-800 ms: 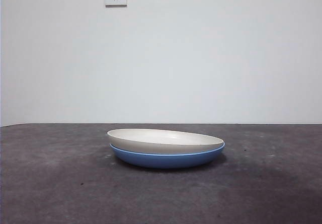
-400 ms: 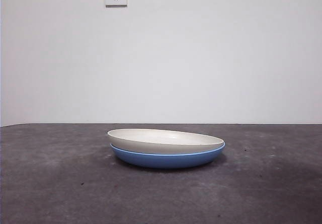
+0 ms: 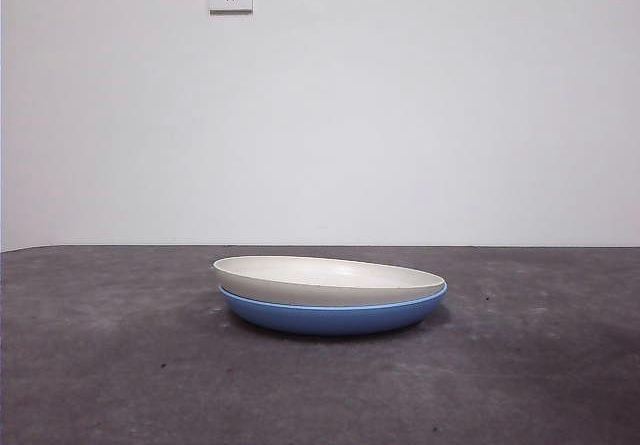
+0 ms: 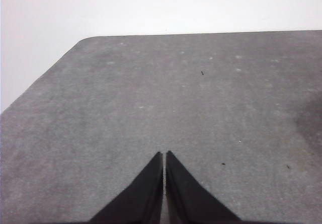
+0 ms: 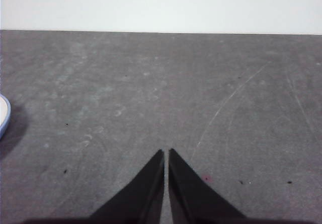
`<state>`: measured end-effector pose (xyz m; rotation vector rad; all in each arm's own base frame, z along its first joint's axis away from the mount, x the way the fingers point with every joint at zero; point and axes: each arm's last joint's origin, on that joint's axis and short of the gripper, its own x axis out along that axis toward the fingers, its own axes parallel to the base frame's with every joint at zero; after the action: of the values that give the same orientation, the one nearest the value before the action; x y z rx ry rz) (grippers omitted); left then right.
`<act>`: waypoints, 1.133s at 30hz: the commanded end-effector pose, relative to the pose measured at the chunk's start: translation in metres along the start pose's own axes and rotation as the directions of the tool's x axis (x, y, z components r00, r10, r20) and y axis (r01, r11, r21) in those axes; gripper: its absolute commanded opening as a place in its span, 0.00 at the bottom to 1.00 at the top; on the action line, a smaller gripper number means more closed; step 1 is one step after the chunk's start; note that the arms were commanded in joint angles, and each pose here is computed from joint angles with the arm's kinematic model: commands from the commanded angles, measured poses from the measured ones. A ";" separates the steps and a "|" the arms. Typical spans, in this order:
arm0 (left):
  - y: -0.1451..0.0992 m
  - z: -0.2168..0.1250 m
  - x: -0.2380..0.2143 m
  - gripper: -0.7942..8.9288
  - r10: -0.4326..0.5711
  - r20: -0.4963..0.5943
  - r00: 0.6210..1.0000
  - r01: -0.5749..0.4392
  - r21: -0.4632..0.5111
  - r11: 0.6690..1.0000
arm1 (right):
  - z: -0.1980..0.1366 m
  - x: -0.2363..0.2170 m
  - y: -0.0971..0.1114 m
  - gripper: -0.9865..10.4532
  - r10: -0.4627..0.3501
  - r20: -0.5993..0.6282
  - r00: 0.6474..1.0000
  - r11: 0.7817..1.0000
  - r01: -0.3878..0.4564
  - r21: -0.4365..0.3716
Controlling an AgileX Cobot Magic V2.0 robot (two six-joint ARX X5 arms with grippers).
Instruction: Pick up the white plate, put it on the blue plate, put it on desk
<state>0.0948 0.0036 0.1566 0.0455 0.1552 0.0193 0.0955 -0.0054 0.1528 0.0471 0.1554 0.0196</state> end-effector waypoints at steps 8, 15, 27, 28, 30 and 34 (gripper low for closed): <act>0.000 -0.007 0.002 0.09 0.006 -0.025 1.000 -0.006 -0.007 1.000 | -0.001 0.001 0.001 0.09 0.013 0.007 1.000 0.999 -0.013 0.052; 0.000 -0.007 0.002 0.09 0.006 -0.025 1.000 -0.006 -0.007 1.000 | -0.001 0.001 0.001 0.09 0.013 0.007 1.000 0.999 -0.013 0.052; 0.000 -0.007 0.002 0.09 0.006 -0.025 1.000 -0.006 -0.007 1.000 | -0.001 0.001 0.001 0.09 0.013 0.007 1.000 0.999 -0.013 0.052; 0.000 -0.007 0.002 0.09 0.006 -0.025 1.000 -0.006 -0.007 1.000 | -0.001 0.001 0.001 0.09 0.013 0.007 1.000 0.999 -0.013 0.052; 0.000 -0.007 0.002 0.09 0.006 -0.025 1.000 -0.006 -0.007 1.000 | -0.001 0.001 0.001 0.09 0.013 0.007 1.000 0.999 -0.013 0.052; 0.000 -0.007 0.002 0.09 0.006 -0.025 1.000 -0.006 -0.008 1.000 | -0.001 0.001 0.001 0.09 0.013 0.007 1.000 0.999 -0.013 0.052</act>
<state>0.0948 0.0036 0.1566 0.0455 0.1552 0.0193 0.0956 -0.0043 0.1532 0.0903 0.1522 0.0274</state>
